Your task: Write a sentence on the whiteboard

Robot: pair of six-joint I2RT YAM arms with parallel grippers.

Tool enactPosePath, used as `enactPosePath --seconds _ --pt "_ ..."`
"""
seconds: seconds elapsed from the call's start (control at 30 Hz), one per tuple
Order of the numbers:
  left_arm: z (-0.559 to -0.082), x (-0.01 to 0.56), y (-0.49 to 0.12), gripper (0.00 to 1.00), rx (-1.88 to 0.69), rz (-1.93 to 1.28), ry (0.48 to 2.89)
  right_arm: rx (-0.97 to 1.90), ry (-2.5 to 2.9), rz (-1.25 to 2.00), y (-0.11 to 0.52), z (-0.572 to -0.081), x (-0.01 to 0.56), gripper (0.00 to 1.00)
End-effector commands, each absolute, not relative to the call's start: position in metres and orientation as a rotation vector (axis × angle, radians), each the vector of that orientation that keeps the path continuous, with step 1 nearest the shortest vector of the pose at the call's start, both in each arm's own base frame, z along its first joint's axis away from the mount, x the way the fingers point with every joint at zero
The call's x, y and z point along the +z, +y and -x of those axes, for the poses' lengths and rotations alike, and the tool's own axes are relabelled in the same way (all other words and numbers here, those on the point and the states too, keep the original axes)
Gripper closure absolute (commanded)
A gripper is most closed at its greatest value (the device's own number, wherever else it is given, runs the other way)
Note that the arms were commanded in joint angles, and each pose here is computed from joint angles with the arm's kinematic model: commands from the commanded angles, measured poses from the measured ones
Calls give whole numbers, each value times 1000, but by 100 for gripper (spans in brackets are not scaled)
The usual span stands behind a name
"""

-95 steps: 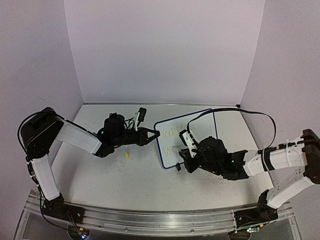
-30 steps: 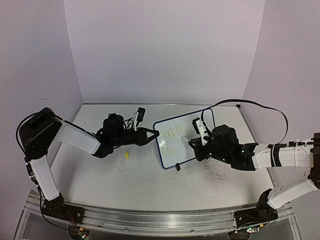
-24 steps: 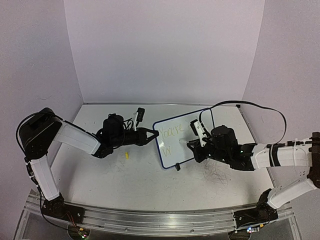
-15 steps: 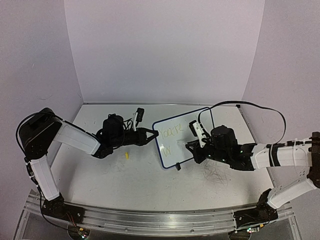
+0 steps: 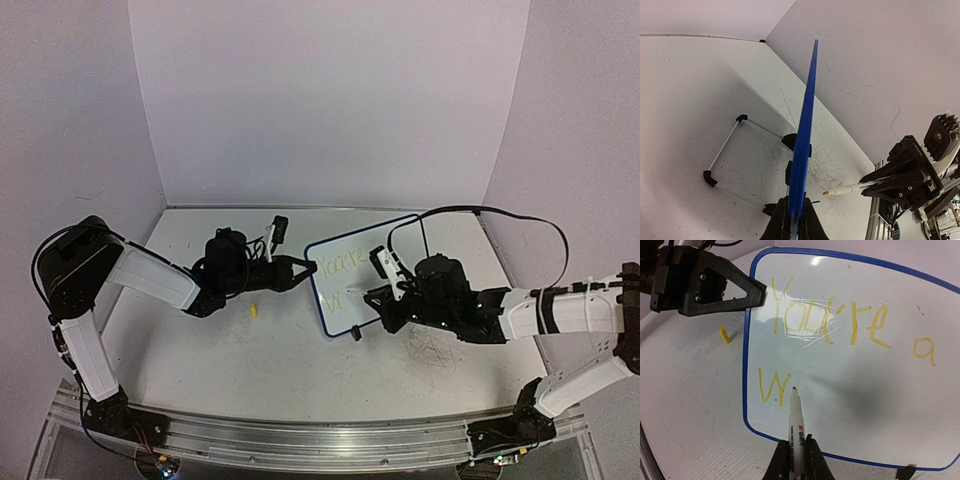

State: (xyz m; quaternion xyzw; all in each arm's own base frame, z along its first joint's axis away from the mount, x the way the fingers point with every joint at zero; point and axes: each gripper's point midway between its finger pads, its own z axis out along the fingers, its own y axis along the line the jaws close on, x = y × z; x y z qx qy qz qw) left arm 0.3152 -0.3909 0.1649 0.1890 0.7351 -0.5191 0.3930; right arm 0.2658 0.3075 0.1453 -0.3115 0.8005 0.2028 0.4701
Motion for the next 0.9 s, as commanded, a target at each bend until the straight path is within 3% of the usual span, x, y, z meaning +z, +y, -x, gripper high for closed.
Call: enactPosePath --seconds 0.0,0.87 --pt "-328 174 -389 100 -1312 -410 1867 418 1951 682 307 -285 158 100" --pt "-326 174 -389 100 -1306 -423 1871 418 1944 698 317 -283 151 100"
